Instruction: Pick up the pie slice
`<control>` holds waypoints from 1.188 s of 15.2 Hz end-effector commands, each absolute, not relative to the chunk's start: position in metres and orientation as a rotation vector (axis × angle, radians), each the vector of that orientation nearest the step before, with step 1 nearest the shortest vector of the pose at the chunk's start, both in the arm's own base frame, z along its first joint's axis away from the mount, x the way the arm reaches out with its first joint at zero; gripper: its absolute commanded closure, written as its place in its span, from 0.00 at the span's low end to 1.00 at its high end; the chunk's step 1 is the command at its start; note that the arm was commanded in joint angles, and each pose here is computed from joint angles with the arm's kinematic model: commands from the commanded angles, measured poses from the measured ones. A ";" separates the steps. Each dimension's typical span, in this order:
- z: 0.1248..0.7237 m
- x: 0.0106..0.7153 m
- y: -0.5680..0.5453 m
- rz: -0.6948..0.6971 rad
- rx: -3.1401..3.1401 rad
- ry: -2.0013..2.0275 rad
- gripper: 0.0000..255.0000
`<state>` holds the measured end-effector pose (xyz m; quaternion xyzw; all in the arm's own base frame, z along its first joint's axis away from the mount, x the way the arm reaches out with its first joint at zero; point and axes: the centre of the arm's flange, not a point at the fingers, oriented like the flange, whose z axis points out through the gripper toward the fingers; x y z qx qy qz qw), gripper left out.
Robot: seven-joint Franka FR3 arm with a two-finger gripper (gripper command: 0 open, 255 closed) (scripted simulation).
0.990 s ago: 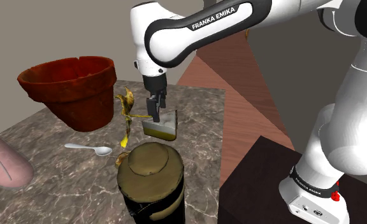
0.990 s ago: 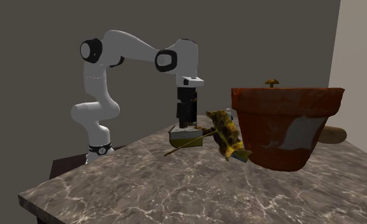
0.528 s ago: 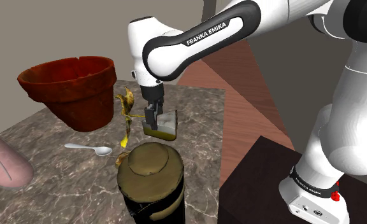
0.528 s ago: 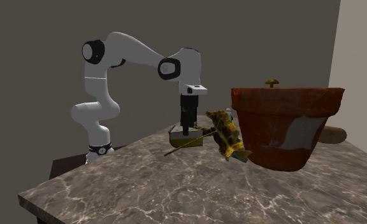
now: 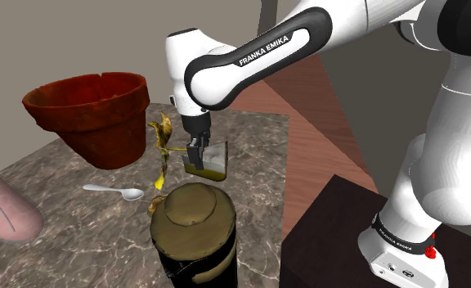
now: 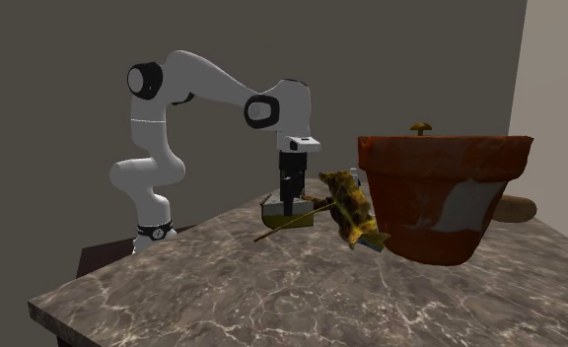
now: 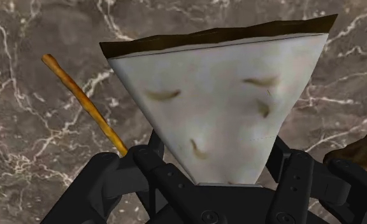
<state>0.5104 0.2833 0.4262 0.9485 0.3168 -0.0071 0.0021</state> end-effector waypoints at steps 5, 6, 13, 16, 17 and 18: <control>0.425 0.510 0.283 -0.026 2.975 0.993 1.00; 0.430 0.510 0.283 -0.026 2.975 0.993 1.00; 0.467 0.510 0.283 -0.026 2.975 0.993 1.00; 0.483 0.510 0.283 -0.026 2.975 0.993 1.00; 0.488 0.510 0.283 -0.026 2.975 0.993 1.00; 0.493 0.510 0.283 -0.026 2.975 0.993 1.00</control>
